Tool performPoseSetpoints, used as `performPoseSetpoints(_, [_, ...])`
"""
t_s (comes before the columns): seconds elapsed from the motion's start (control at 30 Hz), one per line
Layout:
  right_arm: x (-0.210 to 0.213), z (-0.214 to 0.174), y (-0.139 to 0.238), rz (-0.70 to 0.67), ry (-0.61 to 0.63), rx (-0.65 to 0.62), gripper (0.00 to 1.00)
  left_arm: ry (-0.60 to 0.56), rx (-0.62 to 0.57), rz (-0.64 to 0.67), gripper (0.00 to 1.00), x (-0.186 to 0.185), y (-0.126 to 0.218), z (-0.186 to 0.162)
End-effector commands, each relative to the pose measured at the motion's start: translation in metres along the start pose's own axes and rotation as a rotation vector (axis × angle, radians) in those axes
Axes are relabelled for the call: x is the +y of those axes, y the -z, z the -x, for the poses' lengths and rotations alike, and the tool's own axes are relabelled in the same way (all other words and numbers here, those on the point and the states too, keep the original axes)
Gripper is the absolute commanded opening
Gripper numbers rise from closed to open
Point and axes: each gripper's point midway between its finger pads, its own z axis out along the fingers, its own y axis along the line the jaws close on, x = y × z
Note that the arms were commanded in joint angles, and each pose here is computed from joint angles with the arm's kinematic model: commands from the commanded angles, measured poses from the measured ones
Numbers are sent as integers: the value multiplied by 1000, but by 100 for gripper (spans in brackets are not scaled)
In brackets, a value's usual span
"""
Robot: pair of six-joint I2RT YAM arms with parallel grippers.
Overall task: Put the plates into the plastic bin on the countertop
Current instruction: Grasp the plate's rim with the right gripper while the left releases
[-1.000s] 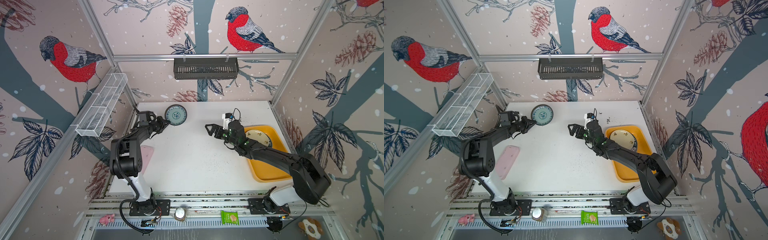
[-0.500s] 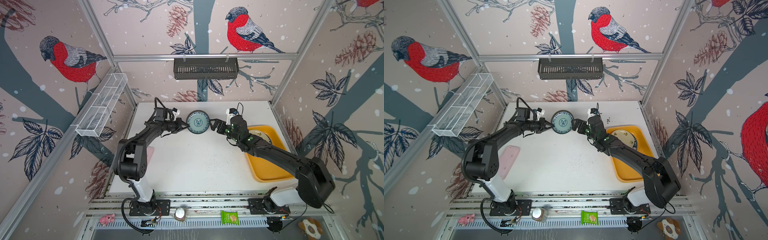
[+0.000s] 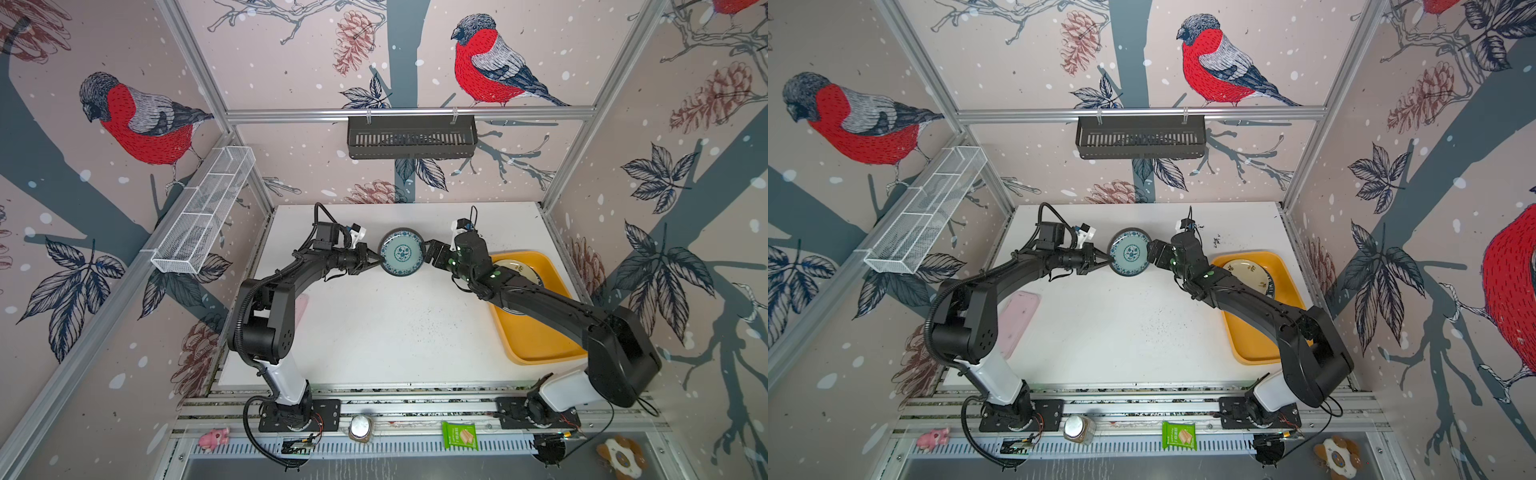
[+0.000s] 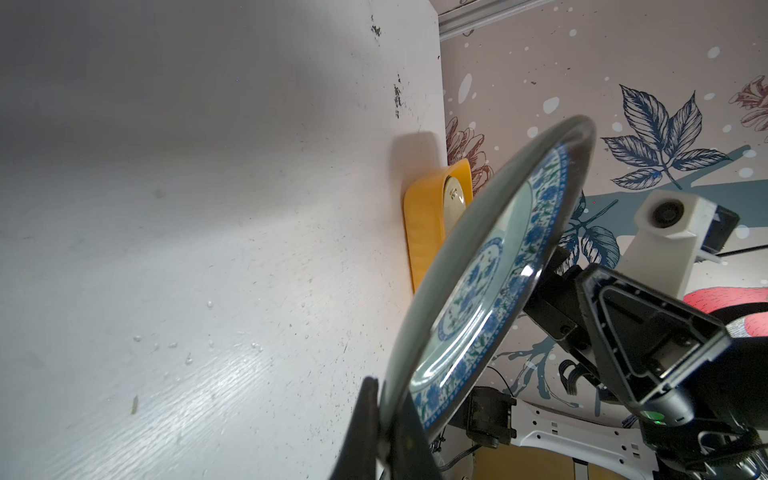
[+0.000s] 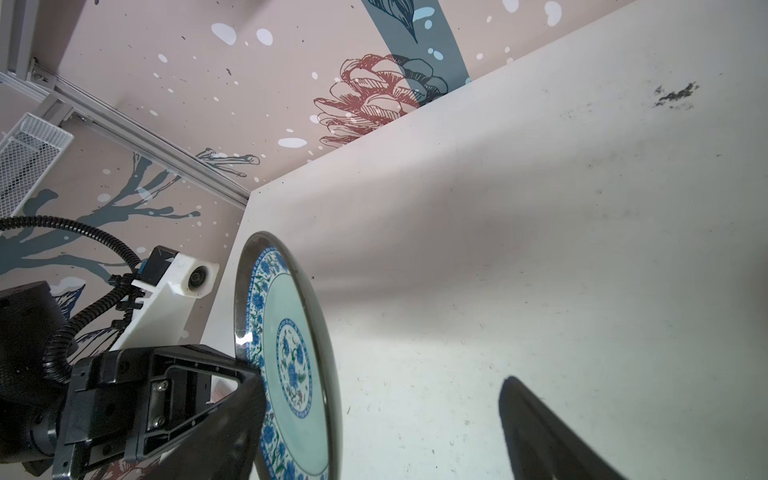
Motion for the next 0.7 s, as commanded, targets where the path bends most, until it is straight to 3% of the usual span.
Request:
performPoseSetpoints(0.0, [11,3,-5,39,-10,-1,84,-37,-1,-54,3,-13,2,2])
performPoseSetpoints(0.23, [13,-4,-12,47,-8,32,61,-30,1,-57,3,-12,1,2])
performPoseSetpoints(0.57, [9,-11,-17,26,-17,52,14,-26,-1,-57,4,-10,1,2])
performPoseSetpoints(0.67, [7,-13,-19,17,-22,61,6,-21,0,-56,4,-9,1,2])
